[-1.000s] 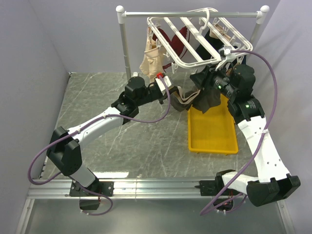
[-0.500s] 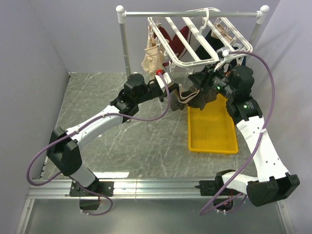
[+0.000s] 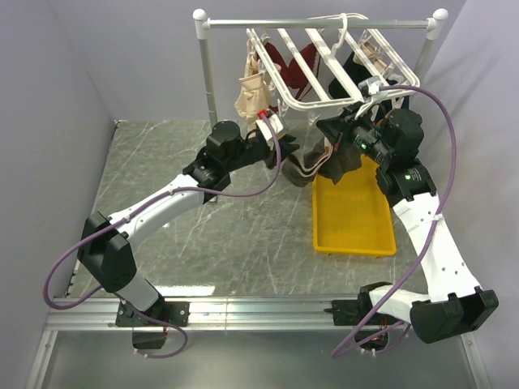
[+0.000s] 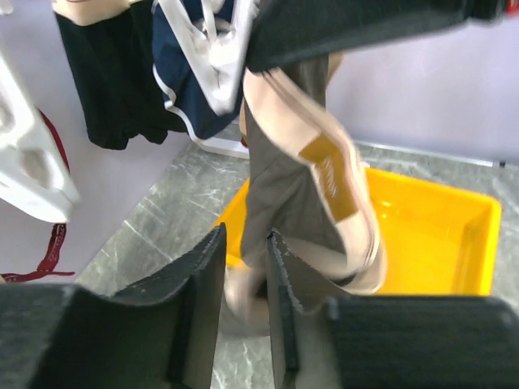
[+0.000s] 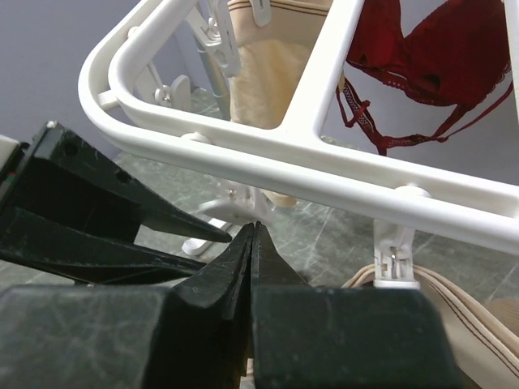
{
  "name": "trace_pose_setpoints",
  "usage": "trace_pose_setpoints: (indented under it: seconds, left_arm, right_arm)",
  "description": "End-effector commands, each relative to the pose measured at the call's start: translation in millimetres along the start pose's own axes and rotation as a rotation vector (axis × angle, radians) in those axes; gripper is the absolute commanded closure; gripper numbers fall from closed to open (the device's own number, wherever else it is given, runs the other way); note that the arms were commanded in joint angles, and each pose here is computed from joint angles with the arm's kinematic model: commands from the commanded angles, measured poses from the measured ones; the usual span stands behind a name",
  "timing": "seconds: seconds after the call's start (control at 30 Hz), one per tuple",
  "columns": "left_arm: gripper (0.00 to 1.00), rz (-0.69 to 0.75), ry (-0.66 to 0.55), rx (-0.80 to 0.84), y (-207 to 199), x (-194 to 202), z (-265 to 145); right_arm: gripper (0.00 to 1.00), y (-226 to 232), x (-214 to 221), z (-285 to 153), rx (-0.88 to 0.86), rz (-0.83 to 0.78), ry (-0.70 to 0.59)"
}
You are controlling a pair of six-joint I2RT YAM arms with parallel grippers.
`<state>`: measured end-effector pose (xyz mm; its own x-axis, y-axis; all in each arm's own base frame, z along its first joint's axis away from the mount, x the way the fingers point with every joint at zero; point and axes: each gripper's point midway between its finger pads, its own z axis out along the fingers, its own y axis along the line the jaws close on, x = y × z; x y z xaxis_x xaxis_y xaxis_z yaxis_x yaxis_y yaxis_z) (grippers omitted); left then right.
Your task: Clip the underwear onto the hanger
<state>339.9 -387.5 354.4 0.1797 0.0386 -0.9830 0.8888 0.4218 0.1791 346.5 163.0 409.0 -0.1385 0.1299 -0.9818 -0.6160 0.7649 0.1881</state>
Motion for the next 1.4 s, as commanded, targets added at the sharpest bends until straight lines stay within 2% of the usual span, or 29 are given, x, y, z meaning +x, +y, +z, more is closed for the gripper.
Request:
trace_pose_setpoints:
  seconds: [0.0, 0.03, 0.13, 0.17, 0.2, 0.23, 0.33, 0.4, 0.57, 0.67, 0.8, 1.23, 1.33, 1.37]
  left_arm:
    - [0.65, -0.065, -0.125, -0.045, 11.6, -55.2, -6.7]
    - [0.63, -0.121, -0.150, -0.041, 9.8, -64.0, -9.3]
    - [0.58, -0.162, -0.168, -0.024, 6.4, -76.9, -16.3]
    - [0.52, -0.175, -0.175, -0.021, 4.8, -80.2, -17.7]
    - [0.50, -0.183, -0.181, -0.020, 4.2, -83.3, -19.0]
    - [0.49, -0.185, -0.184, -0.023, 4.8, -84.8, -19.1]
    - [0.42, -0.196, -0.200, -0.036, 8.3, -90.9, -17.4]
    - [0.39, -0.190, -0.222, -0.040, 10.9, -98.8, -16.1]
    - [0.32, -0.190, -0.241, -0.060, 18.8, -107.6, -10.5]
    - [0.31, -0.177, -0.242, -0.064, 20.2, -109.0, -10.4]
    - [0.36, -0.177, -0.254, -0.072, 25.6, -115.8, -2.5]
    - [0.38, -0.183, -0.251, -0.065, 31.5, -114.7, 13.8]
    - [0.44, -0.176, -0.253, -0.061, 30.8, -113.9, 14.9]
    - [0.50, -0.176, -0.252, -0.056, 30.1, -113.5, 15.4]
  right_arm:
    - [1.00, 7.9, -19.8, -5.5, -0.018, -0.054, -0.064]
    - [1.00, 7.9, -19.8, -5.5, -0.018, -0.054, -0.064]
    - [1.00, 8.1, -18.9, -5.7, -0.021, -0.060, -0.063]
    - [0.93, 7.5, -17.7, -5.3, -0.019, -0.056, -0.059]
    - [0.83, 7.2, -17.3, -6.4, -0.016, -0.053, -0.059]
    - [0.64, 5.5, -12.5, -5.7, -0.013, -0.050, -0.057]
    - [0.55, 8.3, -10.4, -6.6, -0.032, -0.074, -0.083]
    - [0.55, 9.7, -2.1, -8.9, -0.046, -0.095, -0.090]
    - [0.52, 16.9, 0.1, -17.4, -0.092, -0.216, -0.206]
    - [0.52, 18.8, -2.4, -18.1, -0.100, -0.239, -0.255]
    - [0.51, 16.9, -0.7, -13.5, -0.101, -0.242, -0.276]
    - [0.47, 31.7, -8.7, 7.8, -0.158, -0.317, -0.381]
    - [0.46, 34.8, -6.0, 13.7, -0.172, -0.347, -0.378]
    - [0.46, 35.6, -5.9, 15.2, -0.172, -0.355, -0.381]
